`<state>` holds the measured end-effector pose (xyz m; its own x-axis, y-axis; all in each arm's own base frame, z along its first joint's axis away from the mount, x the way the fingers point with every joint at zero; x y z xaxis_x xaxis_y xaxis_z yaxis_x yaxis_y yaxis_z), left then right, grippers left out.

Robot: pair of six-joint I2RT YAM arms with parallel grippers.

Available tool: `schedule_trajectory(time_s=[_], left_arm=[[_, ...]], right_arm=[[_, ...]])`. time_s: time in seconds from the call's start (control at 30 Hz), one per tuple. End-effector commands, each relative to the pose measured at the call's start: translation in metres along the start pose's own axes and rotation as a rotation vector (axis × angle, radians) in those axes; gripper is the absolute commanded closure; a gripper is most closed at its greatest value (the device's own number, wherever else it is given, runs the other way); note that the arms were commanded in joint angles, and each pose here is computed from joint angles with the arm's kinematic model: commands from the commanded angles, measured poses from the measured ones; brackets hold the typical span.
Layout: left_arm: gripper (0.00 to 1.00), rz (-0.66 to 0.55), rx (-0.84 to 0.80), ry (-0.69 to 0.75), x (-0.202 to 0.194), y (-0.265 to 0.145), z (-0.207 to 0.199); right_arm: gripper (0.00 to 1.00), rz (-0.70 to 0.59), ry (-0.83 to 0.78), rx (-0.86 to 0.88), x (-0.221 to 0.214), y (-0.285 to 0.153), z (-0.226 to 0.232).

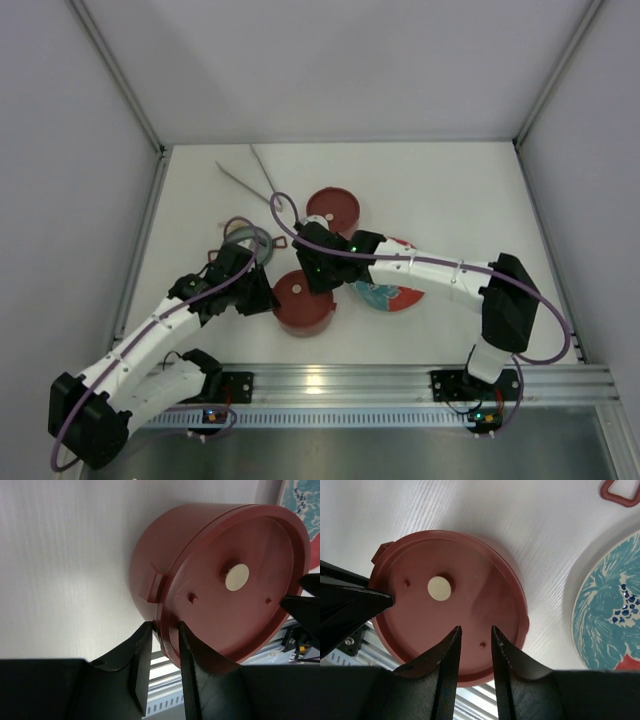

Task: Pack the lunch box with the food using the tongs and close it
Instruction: Close the box lid on the packing box.

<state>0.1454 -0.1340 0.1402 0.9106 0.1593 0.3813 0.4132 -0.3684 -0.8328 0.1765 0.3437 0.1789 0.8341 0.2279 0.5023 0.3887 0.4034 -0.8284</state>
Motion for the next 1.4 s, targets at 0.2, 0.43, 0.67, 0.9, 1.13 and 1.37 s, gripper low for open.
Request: schedule_trajectory(time_s=[0.2,0.43,0.67,0.9,1.13,1.37], left_arm=[[0.69,0.013,0.032,-0.044,-0.009,0.02,0.006],[0.68,0.013,0.034,-0.043,-0.003,0.025,0.003],[0.67,0.003,0.034,-0.05,-0.001,0.027,0.002],[0.67,-0.007,0.037,-0.051,0.001,0.025,0.001],[0.67,-0.007,0.032,-0.052,0.001,0.025,0.0],[0.67,-0.005,0.031,-0.052,0.002,0.026,0.0]], right_arm=[[0.71,0.057,0.016,-0.004,-0.015,0.04,-0.006],[0.74,0.082,0.042,-0.008,-0.011,0.053,-0.021],[0.73,-0.082,0.023,-0.01,0.036,0.001,-0.011],[0.72,-0.163,0.037,-0.047,0.042,-0.034,-0.024],[0.71,-0.109,0.052,-0.119,0.016,-0.018,-0.046],[0.72,0.02,0.063,-0.119,-0.021,0.029,-0.054]])
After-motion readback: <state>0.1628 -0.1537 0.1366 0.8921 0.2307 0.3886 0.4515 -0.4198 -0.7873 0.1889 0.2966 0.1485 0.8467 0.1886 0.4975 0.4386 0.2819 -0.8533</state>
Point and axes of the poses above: each gripper's point midway between its finger pads, its own y axis out along the fingers, its own z axis along the line the jaws close on, x = y × z, the point moved 5 cm from there along -y, back along the fingers, and after that the axes turned 6 degrees about y, right-handed, at the moved point
